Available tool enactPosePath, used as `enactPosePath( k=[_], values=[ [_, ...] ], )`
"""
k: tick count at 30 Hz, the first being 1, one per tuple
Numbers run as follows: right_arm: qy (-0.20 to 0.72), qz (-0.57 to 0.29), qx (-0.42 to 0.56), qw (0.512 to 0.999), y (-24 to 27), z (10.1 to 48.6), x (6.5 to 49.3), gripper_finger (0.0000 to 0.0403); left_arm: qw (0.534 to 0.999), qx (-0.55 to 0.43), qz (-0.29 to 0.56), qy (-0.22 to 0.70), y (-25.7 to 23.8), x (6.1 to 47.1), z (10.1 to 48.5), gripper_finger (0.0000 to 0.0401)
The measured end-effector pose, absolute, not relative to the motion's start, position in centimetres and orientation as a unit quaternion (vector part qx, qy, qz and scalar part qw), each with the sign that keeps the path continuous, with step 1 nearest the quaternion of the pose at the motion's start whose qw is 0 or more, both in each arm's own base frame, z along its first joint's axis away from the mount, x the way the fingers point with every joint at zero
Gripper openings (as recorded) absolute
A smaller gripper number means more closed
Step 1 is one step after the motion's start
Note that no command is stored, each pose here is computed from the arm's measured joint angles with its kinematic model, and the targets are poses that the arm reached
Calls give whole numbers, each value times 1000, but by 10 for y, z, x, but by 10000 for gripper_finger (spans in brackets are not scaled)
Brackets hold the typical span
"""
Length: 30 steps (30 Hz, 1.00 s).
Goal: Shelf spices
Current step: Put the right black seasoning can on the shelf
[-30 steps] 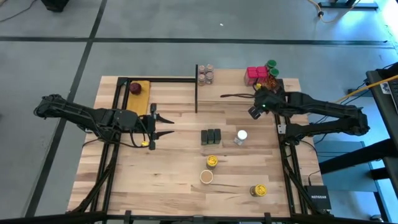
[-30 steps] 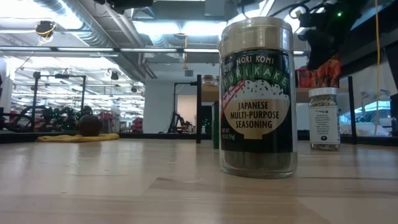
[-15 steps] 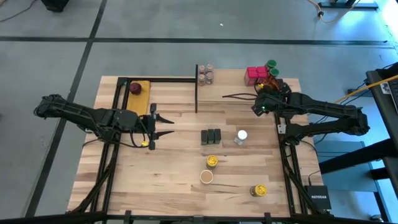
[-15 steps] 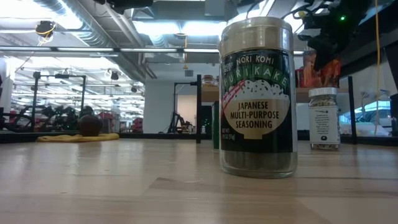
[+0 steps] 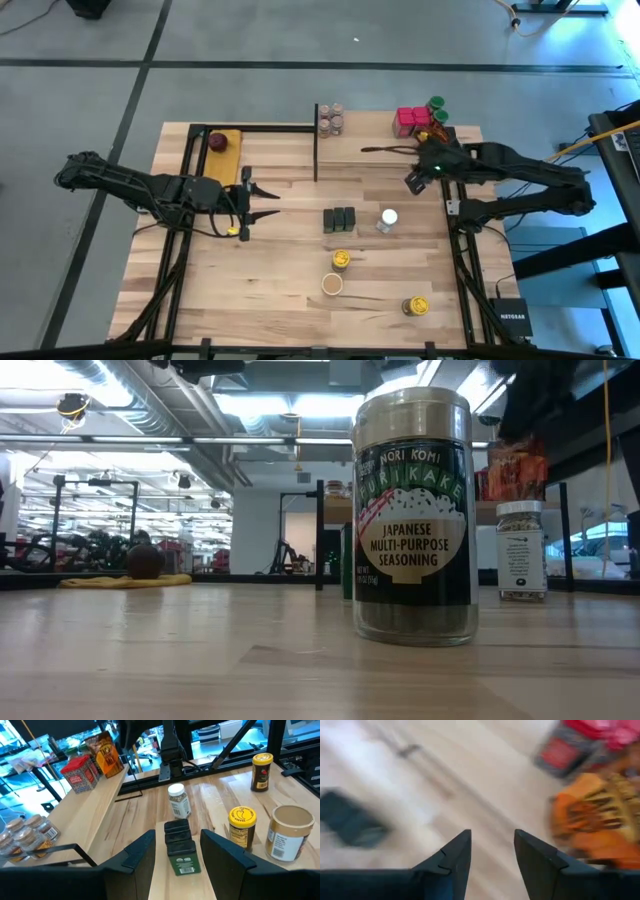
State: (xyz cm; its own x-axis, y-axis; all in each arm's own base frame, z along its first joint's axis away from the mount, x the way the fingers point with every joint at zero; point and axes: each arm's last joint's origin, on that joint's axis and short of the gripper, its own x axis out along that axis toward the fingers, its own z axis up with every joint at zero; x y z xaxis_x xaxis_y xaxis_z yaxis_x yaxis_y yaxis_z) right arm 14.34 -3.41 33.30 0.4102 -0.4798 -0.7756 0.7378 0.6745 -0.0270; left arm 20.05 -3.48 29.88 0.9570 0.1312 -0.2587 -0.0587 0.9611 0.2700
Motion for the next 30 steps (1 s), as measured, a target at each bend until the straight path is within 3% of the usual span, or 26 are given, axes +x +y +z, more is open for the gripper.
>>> enactPosePath(
  k=[6,11,20,30],
  values=[
    [359,-245,220,873,1,348,155,154,981,118,49,143,-35,200,298,150],
    [346,-165,181,906,42,338,177,154,982,117,49,143,-35,200,298,150],
    [356,-146,67,921,98,303,219,154,982,117,49,142,-35,200,298,150],
    [397,-175,8,901,99,262,262,172,981,118,48,148,-36,204,295,150]
  ],
)
